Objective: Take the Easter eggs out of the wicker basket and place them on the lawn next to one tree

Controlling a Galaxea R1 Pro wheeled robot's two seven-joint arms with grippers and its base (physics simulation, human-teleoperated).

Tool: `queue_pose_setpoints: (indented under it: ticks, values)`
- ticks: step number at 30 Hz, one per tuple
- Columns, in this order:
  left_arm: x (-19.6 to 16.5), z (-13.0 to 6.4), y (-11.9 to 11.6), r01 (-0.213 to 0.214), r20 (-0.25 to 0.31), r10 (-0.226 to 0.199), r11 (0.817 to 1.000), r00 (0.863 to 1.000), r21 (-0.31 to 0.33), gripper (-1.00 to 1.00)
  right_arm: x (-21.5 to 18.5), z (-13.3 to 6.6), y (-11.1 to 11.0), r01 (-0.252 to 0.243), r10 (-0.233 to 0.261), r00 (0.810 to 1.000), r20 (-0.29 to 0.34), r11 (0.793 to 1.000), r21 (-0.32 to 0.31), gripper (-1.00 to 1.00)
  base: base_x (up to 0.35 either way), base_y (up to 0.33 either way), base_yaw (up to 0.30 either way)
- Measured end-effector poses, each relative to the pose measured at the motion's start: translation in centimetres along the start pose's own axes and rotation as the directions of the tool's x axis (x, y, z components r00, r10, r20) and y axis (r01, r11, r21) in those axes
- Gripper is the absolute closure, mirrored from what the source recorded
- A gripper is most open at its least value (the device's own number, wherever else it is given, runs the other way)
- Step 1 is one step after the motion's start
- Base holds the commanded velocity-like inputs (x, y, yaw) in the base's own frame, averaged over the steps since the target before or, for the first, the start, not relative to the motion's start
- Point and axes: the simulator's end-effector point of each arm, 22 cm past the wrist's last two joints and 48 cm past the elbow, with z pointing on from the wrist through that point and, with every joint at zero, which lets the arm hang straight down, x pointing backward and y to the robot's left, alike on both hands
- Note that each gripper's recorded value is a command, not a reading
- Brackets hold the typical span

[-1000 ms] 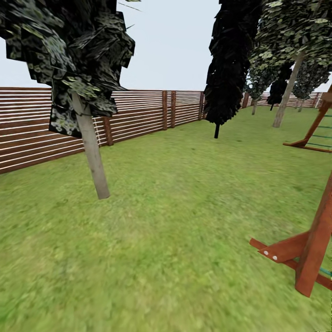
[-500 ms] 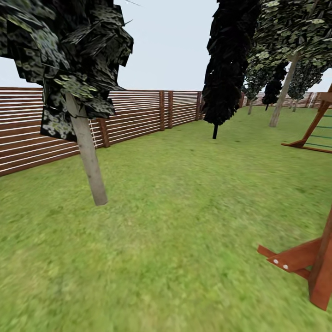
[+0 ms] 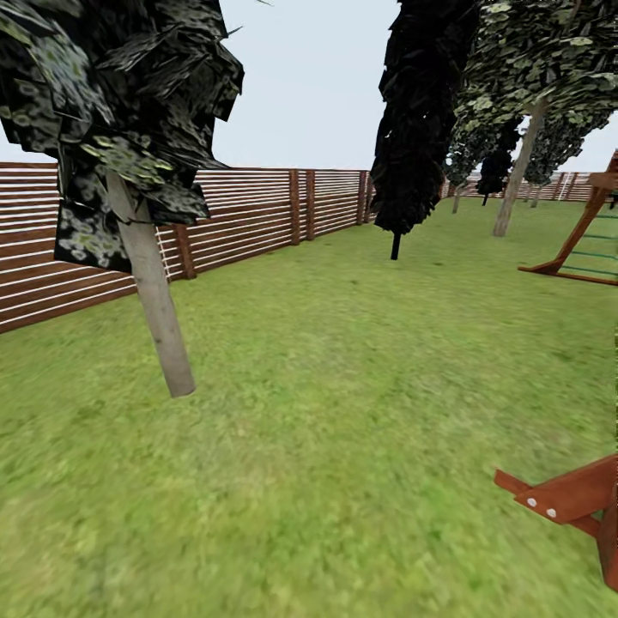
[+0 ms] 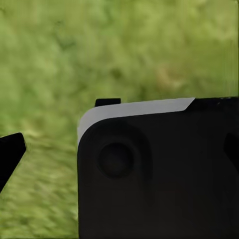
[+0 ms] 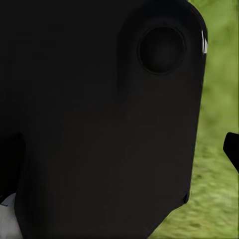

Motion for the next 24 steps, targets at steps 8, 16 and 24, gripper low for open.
queue_pose_setpoints:
  ticks: [8,16,24]
  values:
    - [-0.13,0.02,0.00,0.000,0.004,0.000,1.000,1.000,0.000,-1.00,-0.13,0.00,0.04,0.000,0.000,1.000,0.003,1.000,-0.001,-1.00,0.286,0.196,-0.250]
    - [-0.27,0.05,0.00,0.000,0.007,0.000,1.000,1.000,0.000,-1.00,-0.28,0.00,0.02,0.000,0.000,1.000,0.007,1.000,0.000,-1.00,0.290,0.190,-0.259]
    - [-0.40,0.07,-0.02,-0.001,0.010,0.001,1.000,1.000,0.000,-1.00,-0.42,0.01,-0.03,0.000,0.000,1.000,0.011,1.000,0.000,-1.00,0.320,0.095,-0.260]
